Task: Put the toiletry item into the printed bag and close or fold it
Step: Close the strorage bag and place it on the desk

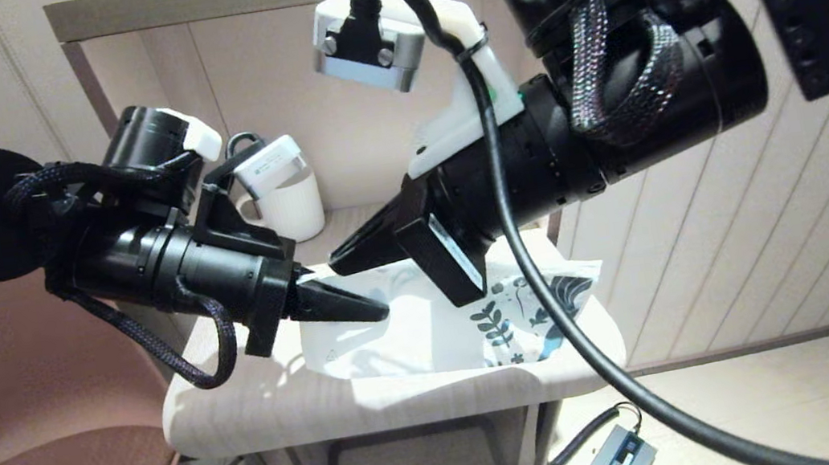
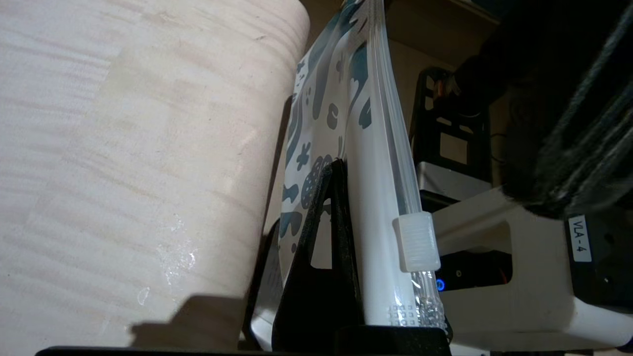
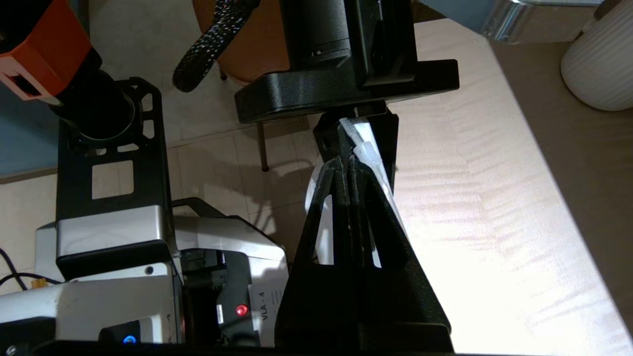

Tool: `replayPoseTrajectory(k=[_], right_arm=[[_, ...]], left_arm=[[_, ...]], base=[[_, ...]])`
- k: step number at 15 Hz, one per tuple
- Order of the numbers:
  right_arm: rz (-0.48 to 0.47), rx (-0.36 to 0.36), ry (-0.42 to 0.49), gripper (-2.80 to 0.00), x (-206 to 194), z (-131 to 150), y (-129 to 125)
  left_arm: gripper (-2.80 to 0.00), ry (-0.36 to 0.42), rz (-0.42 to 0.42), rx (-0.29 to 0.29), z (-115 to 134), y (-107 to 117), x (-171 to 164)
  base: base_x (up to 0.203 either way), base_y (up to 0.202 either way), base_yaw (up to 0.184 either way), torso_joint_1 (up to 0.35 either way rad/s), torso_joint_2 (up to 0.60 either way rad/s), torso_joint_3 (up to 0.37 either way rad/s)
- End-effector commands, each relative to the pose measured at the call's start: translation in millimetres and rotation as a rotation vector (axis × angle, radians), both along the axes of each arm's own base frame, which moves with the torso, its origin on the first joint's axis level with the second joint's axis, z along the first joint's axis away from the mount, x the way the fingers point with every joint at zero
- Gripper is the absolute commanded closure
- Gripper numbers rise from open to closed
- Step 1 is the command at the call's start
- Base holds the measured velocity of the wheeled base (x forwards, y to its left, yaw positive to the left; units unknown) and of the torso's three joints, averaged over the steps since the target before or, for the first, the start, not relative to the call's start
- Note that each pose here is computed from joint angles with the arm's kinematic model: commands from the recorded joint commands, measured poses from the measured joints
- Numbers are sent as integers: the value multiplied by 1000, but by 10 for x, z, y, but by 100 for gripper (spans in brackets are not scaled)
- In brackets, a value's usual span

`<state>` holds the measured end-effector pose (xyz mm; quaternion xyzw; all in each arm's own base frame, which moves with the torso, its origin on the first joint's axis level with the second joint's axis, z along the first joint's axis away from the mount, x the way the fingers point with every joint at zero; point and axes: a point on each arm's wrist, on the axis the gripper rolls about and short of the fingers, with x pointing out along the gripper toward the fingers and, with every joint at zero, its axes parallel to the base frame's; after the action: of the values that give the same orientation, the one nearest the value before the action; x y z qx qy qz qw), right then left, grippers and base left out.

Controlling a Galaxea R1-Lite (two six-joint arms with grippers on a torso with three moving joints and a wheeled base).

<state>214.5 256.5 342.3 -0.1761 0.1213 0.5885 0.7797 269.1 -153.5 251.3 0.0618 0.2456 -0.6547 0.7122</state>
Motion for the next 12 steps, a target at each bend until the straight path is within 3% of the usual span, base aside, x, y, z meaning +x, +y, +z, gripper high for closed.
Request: replayPoseTrajectory(k=[1, 9, 10, 12], right_arm=[[6, -12, 8, 0, 67, -90, 86], [9, -6, 0, 0, 32, -63, 77], [6, -4, -3, -280, 31, -55, 76], [5, -7, -2, -280, 35, -64, 80]], left_arm=[[0, 1, -6, -3, 2, 1, -4], [0, 4, -6, -1, -12, -4, 7], [0, 5, -6, -1, -16, -4, 6], [0, 6, -6, 0, -16, -4, 6]], base=[[0, 0, 0, 0, 0, 0], [0, 0, 0, 0, 0, 0], [0, 0, 0, 0, 0, 0], [0, 0, 0, 0, 0, 0]])
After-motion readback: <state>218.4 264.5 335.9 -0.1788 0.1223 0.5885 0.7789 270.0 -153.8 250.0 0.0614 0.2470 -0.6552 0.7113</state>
